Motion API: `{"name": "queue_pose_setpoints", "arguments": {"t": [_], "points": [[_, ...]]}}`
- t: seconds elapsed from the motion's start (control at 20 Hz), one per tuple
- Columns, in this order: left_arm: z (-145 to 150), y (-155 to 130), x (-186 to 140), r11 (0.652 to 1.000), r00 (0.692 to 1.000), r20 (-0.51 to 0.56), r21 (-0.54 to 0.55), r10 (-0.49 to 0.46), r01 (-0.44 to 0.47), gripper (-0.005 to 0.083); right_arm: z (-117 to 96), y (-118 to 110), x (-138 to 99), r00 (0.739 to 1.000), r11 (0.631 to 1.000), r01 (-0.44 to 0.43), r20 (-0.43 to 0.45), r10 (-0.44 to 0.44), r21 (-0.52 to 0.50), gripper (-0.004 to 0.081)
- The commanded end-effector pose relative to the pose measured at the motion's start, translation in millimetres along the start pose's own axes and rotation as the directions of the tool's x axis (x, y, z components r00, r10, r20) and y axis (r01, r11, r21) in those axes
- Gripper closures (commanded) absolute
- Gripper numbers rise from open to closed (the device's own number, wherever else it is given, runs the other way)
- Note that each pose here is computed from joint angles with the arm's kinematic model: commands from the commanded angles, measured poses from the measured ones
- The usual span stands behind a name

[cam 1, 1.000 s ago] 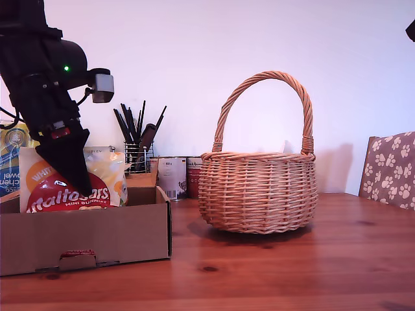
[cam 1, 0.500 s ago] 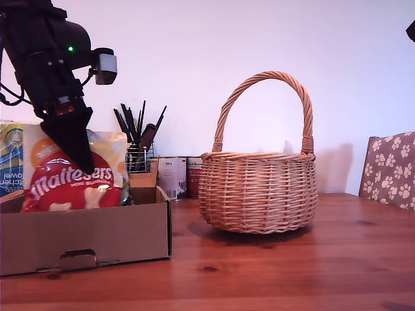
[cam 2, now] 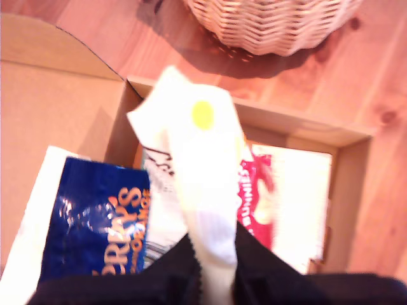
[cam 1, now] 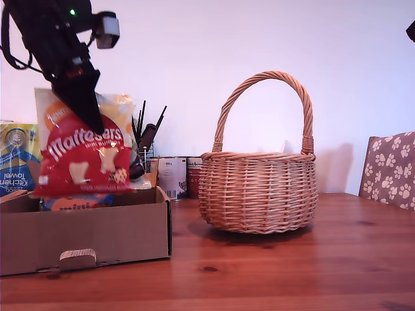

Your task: Move the bags of Easter eggs from the cardboard box on the left into the woven basket on the right side.

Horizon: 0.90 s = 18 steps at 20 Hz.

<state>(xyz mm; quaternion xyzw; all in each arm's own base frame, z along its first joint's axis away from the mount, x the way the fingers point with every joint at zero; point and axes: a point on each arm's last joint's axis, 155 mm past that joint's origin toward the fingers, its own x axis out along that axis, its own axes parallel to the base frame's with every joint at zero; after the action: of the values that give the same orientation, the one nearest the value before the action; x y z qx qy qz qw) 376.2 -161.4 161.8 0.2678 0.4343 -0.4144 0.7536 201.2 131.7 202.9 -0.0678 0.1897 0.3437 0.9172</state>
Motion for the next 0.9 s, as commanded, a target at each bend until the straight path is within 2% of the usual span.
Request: {"name": "queue_pose_setpoints", "arguments": {"t": [0.0,0.3,0.5,0.6,0.75,0.85], "points": [[12,-3,-24,0.999,0.997,0.059,0.019,0.041,-0.042,0.0797,5,1,-1,1.000,1.000,-0.004,0.012,0.004,-0.006,0.0783],[49,-21,-65,0.995,0.973,0.223,0.065,0.066,-0.082,0.0797,5,1,-1,1.000,1.000,-0.004,0.012,0.004,-0.006,0.0783],[81,-44,-70,0.993,0.945,0.326,0.107,0.004,-0.041,0.0797,5,1,-1,1.000,1.000,-0.003,0.012,0.004,-0.006,0.0783],[106,-58,-71,0.987,0.917,0.397,0.159,-0.033,-0.033,0.0797,5,1,-1,1.000,1.000,-0.003,0.012,0.004,-0.006,0.0783],[147,-78,-76,0.979,0.855,0.511,0.204,-0.084,-0.026,0.0797,5,1,-1,1.000,1.000,-0.003,0.012,0.003,-0.006,0.0783],[165,-89,-66,0.974,0.835,0.539,0.225,-0.115,-0.011,0.0797,5,1,-1,1.000,1.000,-0.003,0.012,0.003,-0.007,0.0783]]}}
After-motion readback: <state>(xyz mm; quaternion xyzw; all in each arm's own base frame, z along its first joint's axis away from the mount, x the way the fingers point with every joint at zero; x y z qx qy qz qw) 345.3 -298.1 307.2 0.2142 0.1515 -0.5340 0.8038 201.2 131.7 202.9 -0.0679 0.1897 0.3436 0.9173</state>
